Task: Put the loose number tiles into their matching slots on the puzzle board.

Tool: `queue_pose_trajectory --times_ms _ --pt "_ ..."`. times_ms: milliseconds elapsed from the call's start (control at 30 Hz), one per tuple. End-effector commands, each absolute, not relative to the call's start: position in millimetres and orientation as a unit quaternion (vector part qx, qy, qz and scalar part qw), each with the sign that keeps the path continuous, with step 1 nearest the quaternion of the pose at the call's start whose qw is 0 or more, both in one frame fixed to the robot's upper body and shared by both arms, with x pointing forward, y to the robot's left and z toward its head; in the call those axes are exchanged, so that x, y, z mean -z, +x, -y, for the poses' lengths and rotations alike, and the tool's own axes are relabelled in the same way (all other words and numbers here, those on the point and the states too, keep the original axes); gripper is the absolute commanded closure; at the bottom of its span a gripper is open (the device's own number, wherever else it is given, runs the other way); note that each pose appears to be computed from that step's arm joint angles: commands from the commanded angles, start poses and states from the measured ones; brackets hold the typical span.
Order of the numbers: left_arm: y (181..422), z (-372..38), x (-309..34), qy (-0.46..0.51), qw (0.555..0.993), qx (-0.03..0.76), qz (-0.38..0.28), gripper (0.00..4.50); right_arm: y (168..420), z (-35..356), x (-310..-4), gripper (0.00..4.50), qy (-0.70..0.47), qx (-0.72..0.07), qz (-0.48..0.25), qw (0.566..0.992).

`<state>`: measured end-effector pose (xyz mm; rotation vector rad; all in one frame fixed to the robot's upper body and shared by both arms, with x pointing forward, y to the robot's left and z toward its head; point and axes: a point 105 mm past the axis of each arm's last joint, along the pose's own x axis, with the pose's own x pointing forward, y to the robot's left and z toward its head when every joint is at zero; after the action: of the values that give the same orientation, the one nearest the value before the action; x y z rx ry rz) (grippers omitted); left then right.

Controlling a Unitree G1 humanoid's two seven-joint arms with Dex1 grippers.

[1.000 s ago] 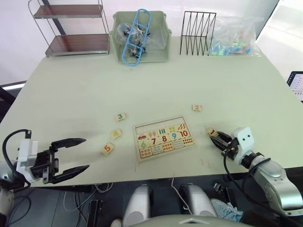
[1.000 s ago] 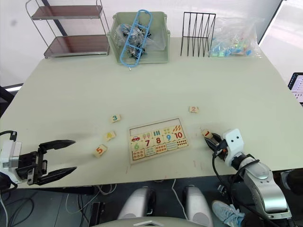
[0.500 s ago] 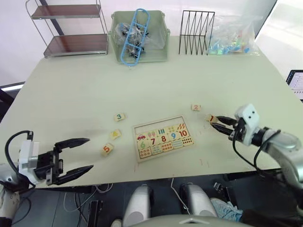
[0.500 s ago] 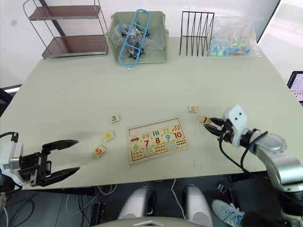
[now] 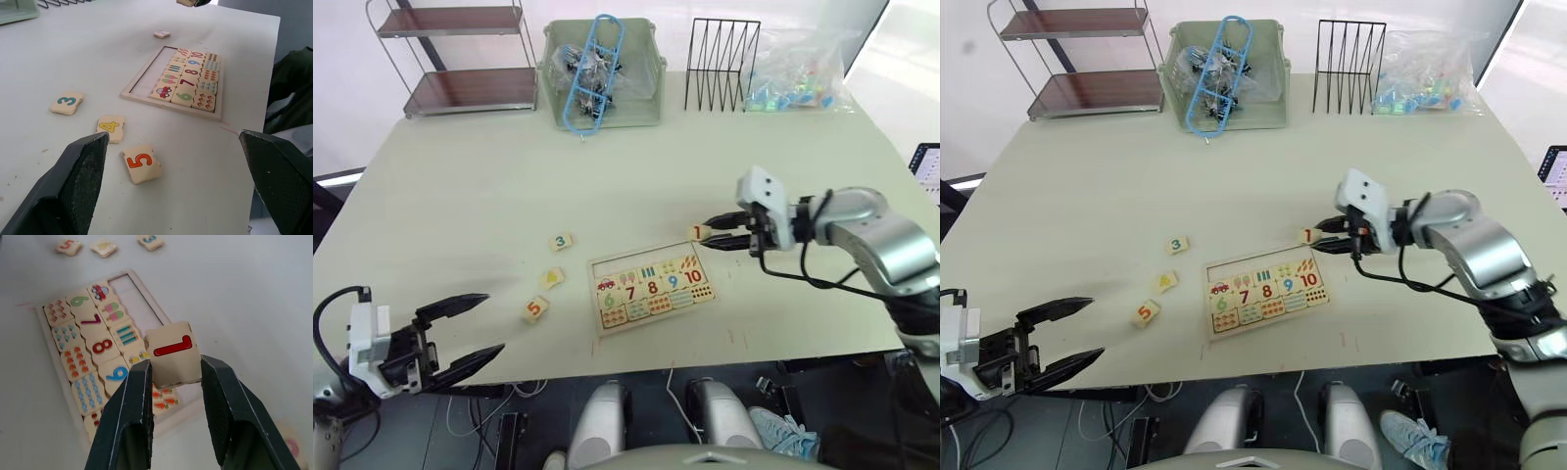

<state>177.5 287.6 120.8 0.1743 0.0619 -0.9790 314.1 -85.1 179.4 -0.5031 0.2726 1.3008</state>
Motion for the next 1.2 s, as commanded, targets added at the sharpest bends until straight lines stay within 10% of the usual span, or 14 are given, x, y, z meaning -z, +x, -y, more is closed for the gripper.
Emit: queue_pose_trajectory --times_ms 33,1200 --pt "174.0 -289.0 -127.0 0.097 0.886 0.454 -0.019 0.0 317.2 64.5 -191.1 3.63 -0.273 -0.616 -0.104 0.732" --pt "168.4 -287.1 -124.6 0.092 0.887 0.451 -0.024 0.0 318.5 -68.1 -169.5 3.63 -0.424 -0.652 -0.163 0.607"
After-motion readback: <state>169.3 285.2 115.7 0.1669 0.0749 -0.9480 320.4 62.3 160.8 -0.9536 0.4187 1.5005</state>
